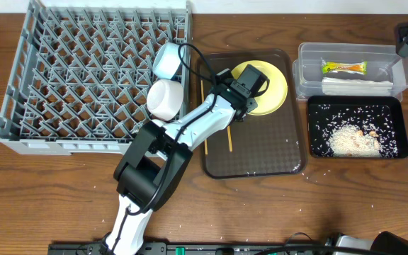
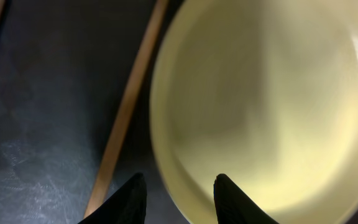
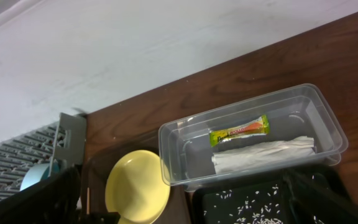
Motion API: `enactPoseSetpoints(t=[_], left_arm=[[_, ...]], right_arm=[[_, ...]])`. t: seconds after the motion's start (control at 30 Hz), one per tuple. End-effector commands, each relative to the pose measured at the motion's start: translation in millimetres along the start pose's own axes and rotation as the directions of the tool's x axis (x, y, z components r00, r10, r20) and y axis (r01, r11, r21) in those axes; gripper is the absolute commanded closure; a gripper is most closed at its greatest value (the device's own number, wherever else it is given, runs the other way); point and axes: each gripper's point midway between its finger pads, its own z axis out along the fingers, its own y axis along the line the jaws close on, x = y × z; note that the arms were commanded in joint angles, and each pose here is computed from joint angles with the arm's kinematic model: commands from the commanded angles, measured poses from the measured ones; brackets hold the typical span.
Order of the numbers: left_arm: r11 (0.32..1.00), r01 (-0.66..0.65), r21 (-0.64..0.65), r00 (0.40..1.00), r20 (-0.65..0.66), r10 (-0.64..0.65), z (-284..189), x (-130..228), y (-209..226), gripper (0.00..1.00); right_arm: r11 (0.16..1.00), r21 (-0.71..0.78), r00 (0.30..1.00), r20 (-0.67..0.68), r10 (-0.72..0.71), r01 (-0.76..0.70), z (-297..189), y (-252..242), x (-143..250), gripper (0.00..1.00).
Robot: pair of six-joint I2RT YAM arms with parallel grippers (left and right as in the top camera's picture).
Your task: Sort waste into correct bins and load items into the dishwasher
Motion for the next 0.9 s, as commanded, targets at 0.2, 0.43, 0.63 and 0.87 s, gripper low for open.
enactPoseSetpoints(t=[0.2,0.43,0.63,0.87], left_arm=[[0.995,0.088,-0.043,0.996,-0.007,-0.089,49.8,11.2,17.0,0.62],[0.993,0.084,-0.089,0.996,-0.022,-0.086,75.5,20.8,33.8,0.92],[0.996,0.041,-0.082,0.999,-0.009,-0.042,68.8,4.9,35.0,0.93],[0.999,-0.026,-0.033,0.999,0.026,0.026,39.1,-23.8,22.9,0.93]], right_arm=[[1.000,0.001,1.000,0.000,0.017,-0.017,-0.6,-3.0,-0.6,0.01],[1.000,0.001,1.000,0.000,0.017,-0.017,-0.6,-3.0,-0.6,0.01],[1.000,0.001,1.000,0.000,0.017,-0.017,-0.6,-3.0,-0.6,0.01],[1.000,0.001,1.000,0.000,0.017,-0.017,-0.6,-3.0,-0.6,0.01]])
